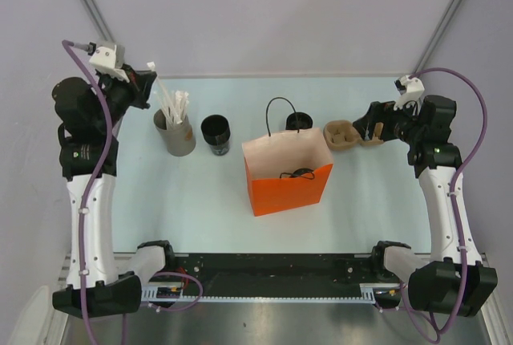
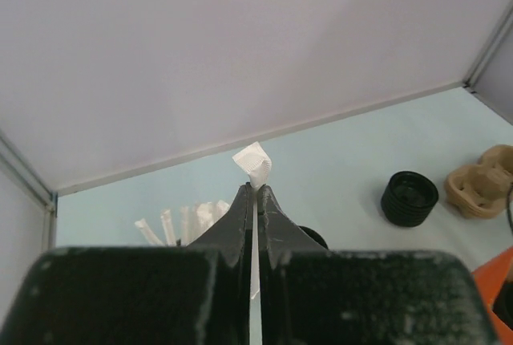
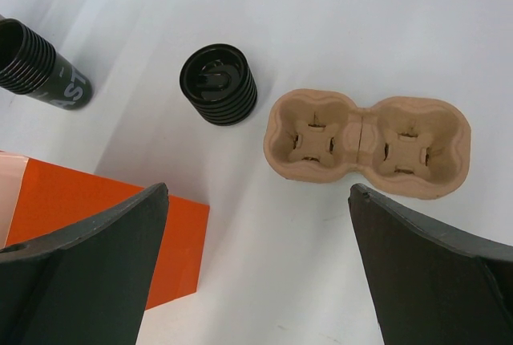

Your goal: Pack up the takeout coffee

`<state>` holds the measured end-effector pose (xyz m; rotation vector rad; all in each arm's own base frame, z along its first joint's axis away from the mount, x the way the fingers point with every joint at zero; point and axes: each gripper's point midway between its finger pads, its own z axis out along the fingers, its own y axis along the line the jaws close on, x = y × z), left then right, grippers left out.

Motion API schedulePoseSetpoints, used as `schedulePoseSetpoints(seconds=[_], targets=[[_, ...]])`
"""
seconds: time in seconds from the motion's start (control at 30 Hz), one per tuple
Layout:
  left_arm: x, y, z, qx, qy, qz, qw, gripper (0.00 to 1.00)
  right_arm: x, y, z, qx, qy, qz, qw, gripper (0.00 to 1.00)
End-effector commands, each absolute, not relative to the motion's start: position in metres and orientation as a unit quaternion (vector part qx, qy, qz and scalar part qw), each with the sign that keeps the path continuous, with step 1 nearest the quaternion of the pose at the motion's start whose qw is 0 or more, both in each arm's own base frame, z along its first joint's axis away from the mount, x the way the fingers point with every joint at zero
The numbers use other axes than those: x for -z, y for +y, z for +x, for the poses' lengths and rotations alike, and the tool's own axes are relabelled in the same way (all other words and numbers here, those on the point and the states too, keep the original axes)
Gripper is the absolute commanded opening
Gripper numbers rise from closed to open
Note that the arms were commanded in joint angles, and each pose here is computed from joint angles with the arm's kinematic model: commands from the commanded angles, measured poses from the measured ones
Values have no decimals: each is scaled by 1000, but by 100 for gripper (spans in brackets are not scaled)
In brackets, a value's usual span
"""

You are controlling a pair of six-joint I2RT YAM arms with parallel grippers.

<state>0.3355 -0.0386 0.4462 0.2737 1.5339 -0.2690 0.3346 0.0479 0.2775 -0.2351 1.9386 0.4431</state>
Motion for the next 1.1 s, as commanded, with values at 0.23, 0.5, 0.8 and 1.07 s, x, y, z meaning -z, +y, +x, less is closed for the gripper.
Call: schedulePoseSetpoints(seconds=[0.23,0.5,0.8,1.07], targets=[[-499,-93,283,249,606,196,730,1,-280,45,342,-179,809,-104,550,100],[-511,-141,260,295,565,262,725,1,-274,42,346,-174,815,-101,544,100],[-521,-186,230,365,521,333,696,0,-264,36,351,-166,824,-96,534,100],[-518,-211,212,416,499,358,670,0,-259,30,353,-164,828,-91,529,100]])
